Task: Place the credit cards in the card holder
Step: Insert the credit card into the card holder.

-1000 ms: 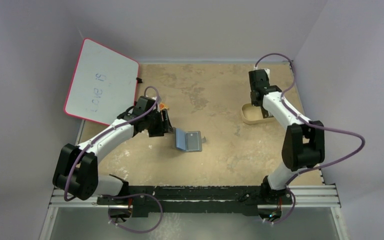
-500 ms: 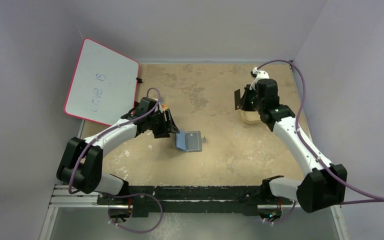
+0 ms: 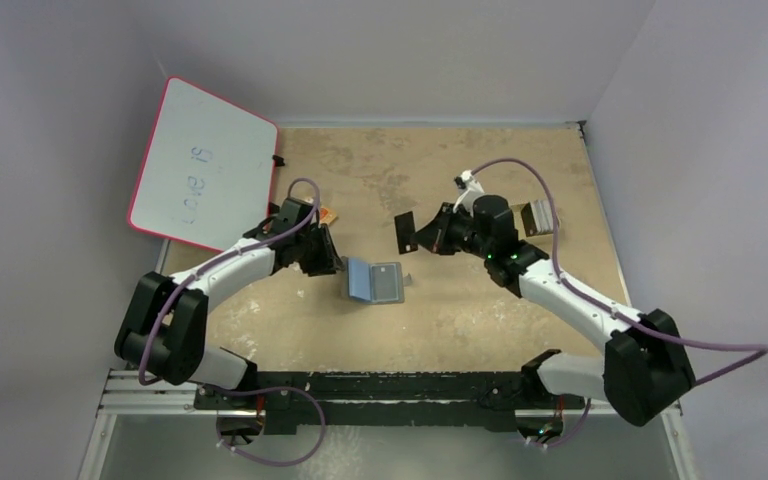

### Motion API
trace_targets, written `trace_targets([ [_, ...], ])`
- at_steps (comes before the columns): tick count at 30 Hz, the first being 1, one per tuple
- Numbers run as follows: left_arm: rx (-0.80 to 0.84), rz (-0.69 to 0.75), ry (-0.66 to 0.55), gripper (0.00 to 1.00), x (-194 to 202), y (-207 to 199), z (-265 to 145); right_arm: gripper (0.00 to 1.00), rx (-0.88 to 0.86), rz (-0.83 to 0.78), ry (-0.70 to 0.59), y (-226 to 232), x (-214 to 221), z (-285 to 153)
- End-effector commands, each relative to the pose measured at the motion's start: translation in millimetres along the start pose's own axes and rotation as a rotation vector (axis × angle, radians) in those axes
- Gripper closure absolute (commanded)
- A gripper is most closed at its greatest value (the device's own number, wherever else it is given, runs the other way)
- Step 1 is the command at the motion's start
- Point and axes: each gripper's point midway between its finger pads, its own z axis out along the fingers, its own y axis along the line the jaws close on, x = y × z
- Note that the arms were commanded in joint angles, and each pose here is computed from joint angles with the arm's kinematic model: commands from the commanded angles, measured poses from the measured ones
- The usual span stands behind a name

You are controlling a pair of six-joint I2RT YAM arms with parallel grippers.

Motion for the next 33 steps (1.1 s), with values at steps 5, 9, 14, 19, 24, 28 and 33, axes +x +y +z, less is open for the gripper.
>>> trace_targets([
  [5,-0.073,-0.016,-0.017,0.82,5.6,20.9,8.9,1.0,-0.162,0.088,0.057,40.8,36.6,34.4],
  [9,-0.092,-0.036,-0.018,0.9,10.2,28.6,13.8,1.0,-0.153,0.117,0.111,36.5,59.2,46.9],
  [14,-0.123,-0.043,-0.022,0.97,13.7,38.4,17.5,1.0,-0.128,0.135,0.162,23.9,80.2,57.4],
  [19,-0.13,-0.045,-0.018,1.0,16.8,42.3,20.4,1.0,-0.118,0.153,0.206,16.6,99.5,63.1],
  [24,-0.127,-0.051,-0.012,1.0,19.6,44.2,23.4,1.0,-0.102,0.158,0.234,11.7,110.3,68.0],
  [28,-0.123,-0.056,-0.01,1.0,21.3,44.7,24.4,1.0,-0.09,0.167,0.254,8.4,118.7,70.5],
  [33,-0.115,-0.06,-0.008,1.0,22.7,44.1,25.2,1.0,-0.076,0.172,0.262,5.7,123.2,73.0],
])
